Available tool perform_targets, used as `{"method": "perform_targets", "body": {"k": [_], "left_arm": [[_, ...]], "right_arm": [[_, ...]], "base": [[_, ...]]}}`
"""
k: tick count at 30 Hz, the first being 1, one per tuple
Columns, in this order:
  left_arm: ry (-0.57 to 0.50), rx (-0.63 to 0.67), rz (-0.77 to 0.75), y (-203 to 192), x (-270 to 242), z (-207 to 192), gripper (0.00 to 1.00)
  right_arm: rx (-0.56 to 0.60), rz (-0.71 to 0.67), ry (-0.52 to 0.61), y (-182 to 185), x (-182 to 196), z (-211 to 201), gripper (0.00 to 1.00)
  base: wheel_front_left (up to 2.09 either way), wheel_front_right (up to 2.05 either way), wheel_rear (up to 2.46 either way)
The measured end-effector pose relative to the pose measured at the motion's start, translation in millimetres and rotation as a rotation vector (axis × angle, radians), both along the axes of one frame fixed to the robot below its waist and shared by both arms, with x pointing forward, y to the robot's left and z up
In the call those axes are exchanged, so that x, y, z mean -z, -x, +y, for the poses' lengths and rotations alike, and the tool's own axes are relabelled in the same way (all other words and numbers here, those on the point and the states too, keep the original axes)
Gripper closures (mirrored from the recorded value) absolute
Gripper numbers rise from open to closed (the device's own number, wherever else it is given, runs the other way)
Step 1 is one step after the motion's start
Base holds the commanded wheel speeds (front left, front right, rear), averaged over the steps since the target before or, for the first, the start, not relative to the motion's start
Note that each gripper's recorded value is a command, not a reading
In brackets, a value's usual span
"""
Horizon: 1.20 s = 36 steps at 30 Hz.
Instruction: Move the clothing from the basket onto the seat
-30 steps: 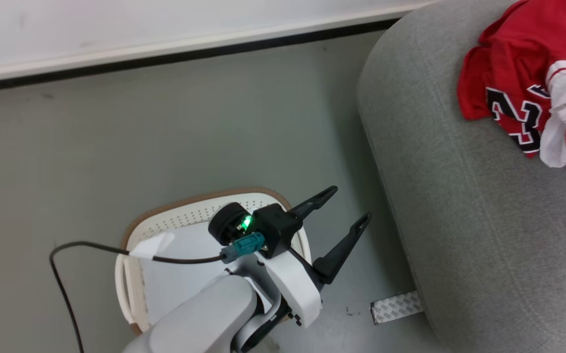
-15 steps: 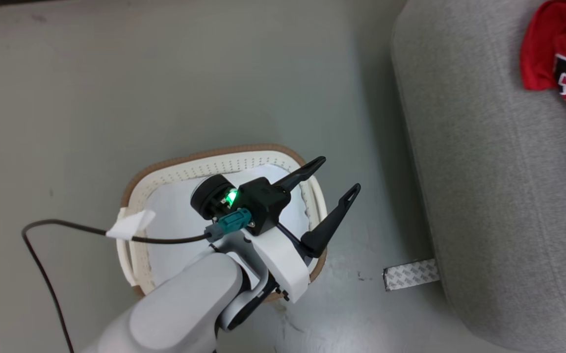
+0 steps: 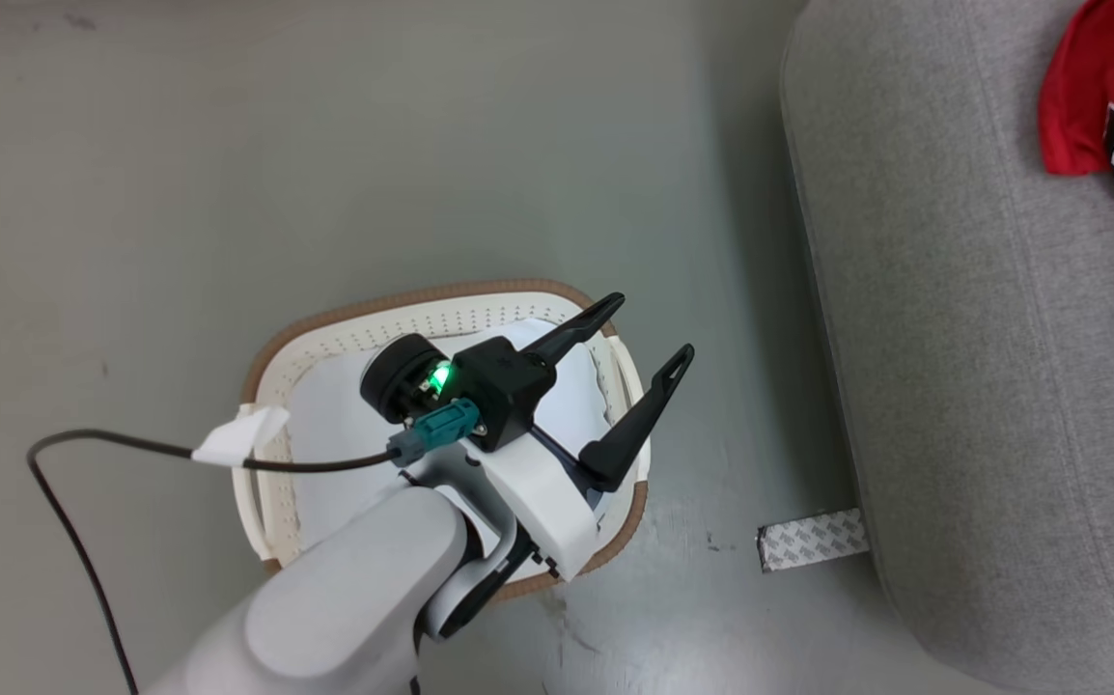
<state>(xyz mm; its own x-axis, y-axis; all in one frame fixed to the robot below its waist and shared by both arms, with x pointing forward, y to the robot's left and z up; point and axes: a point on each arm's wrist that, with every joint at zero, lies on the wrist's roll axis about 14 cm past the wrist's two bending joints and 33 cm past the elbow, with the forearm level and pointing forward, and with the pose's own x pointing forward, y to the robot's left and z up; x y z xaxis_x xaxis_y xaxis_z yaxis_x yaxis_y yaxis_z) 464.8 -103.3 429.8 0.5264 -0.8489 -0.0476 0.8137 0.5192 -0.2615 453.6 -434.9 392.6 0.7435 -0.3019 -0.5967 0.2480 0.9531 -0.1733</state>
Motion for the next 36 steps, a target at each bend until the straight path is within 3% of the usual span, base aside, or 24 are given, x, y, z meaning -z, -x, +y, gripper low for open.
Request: {"method": "perform_targets", "body": {"k": [6, 11, 16, 26, 31, 36], "left_arm": [[0.003, -0.017, -0.033, 0.8, -14.8, 2.6, 0.0], [0.014, -0.054, -0.066, 6.0, -35.3, 8.9, 0.0], [0.028, -0.119, -0.106, 10.3, -63.6, 22.8, 0.0], [0.058, -0.325, -0.229, 11.9, -127.5, 78.1, 0.0], [0.065, -0.483, -0.27, 8.7, -149.7, 130.0, 0.0], [0.061, -0.657, -0.27, 11.4, -153.7, 188.7, 0.0]], "right_arm": [[-0.007, -0.01, -0.007, 13.4, -8.5, 1.9, 0.0], [0.033, -0.001, -0.094, 35.5, -18.2, 6.1, 0.0], [0.019, -0.031, -0.032, 54.3, -60.5, -14.1, 0.0], [-0.221, -0.401, 0.014, 25.2, -175.2, 38.7, 0.0], [-0.343, -0.653, -0.077, 4.7, -226.2, 94.4, 0.0], [-0.444, -0.83, -0.109, -3.9, -245.8, 143.2, 0.0]], "base": [[0.0, 0.0, 0.0], [0.0, 0.0, 0.0], [0.0, 0.0, 0.0], [0.0, 0.0, 0.0], [0.0, 0.0, 0.0], [0.0, 0.0, 0.0]]}}
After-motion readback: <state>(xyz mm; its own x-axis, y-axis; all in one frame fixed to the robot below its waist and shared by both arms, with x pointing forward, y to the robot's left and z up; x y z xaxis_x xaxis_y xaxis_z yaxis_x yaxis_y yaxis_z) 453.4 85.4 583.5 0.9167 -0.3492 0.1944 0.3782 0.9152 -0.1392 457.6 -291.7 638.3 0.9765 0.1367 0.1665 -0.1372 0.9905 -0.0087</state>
